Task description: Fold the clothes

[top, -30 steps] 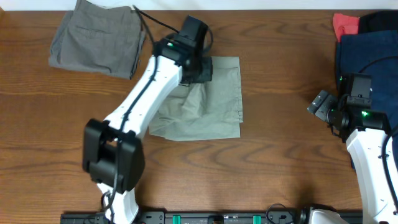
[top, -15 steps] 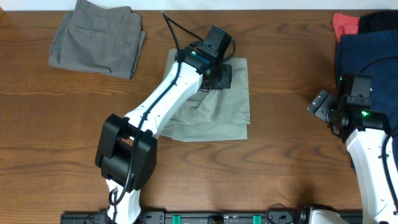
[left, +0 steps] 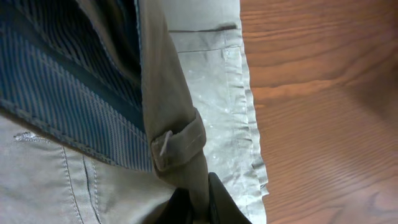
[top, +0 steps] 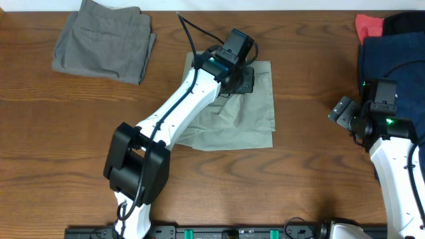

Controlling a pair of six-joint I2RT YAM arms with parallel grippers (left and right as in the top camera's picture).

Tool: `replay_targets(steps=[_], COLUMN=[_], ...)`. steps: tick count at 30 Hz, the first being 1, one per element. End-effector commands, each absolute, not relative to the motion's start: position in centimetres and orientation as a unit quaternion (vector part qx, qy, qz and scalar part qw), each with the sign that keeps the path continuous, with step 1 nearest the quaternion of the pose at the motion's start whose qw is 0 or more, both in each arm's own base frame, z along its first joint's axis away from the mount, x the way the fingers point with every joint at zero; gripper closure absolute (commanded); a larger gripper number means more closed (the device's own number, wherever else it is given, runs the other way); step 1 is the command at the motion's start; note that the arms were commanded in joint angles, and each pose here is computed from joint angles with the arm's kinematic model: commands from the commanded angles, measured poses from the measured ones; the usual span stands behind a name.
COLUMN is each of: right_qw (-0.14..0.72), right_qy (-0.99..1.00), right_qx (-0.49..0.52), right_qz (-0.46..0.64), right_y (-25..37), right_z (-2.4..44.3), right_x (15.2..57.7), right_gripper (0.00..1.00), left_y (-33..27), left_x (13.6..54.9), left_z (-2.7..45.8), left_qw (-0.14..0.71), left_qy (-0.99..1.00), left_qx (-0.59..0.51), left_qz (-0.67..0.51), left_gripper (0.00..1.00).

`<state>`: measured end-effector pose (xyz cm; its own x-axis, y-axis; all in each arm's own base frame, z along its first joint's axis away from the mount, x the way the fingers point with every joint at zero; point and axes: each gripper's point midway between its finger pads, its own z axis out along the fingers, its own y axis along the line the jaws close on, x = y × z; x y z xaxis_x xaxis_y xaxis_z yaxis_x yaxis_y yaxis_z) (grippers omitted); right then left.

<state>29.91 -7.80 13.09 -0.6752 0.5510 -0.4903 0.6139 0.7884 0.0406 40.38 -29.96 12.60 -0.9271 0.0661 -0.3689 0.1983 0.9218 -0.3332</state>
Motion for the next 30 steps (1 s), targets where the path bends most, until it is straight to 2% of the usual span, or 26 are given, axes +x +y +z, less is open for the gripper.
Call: replay_targets(steps=[1,3,13,18,22,30], right_qw=[0.249,0.249,0.249,0.249,0.249,0.249], right_qy=[0.914,0.914,0.914,0.914,0.914,0.914], right_qx=[0.311,0.311,0.311,0.311,0.311,0.311], right_qz=[-0.072,-0.072,-0.072,-0.072,-0.072,-0.072], right_y=[-7.8,-7.8,-7.8,-7.8,-7.8,-7.8], right_z=[13.2,13.2,13.2,13.2,13.2,13.2], right_x=[30.0,30.0,30.0,30.0,30.0,30.0], right_gripper=[0.01,0.01,0.01,0.01,0.01,0.01], left_y=[-31.1,-31.6,-31.7,-29.4,-27.9,-30.9], left_x=[39.9,39.8,38.8,39.2,37.8,34.1], left_z=[12.2,12.2,12.6,12.8,11.0,6.3], left_qw=[0.174,0.176,0.170,0.163,0.115,0.031], left_qy=[0.963,0.962,0.963,0.968,0.980,0.984], left_qx=[0.071,0.075,0.088,0.074,0.059,0.075], left_qz=[-0.192,-0.195,-0.191,-0.175,-0.150,-0.160], left_gripper=[0.84,0.74,0.68,0.67,0.67,0.67])
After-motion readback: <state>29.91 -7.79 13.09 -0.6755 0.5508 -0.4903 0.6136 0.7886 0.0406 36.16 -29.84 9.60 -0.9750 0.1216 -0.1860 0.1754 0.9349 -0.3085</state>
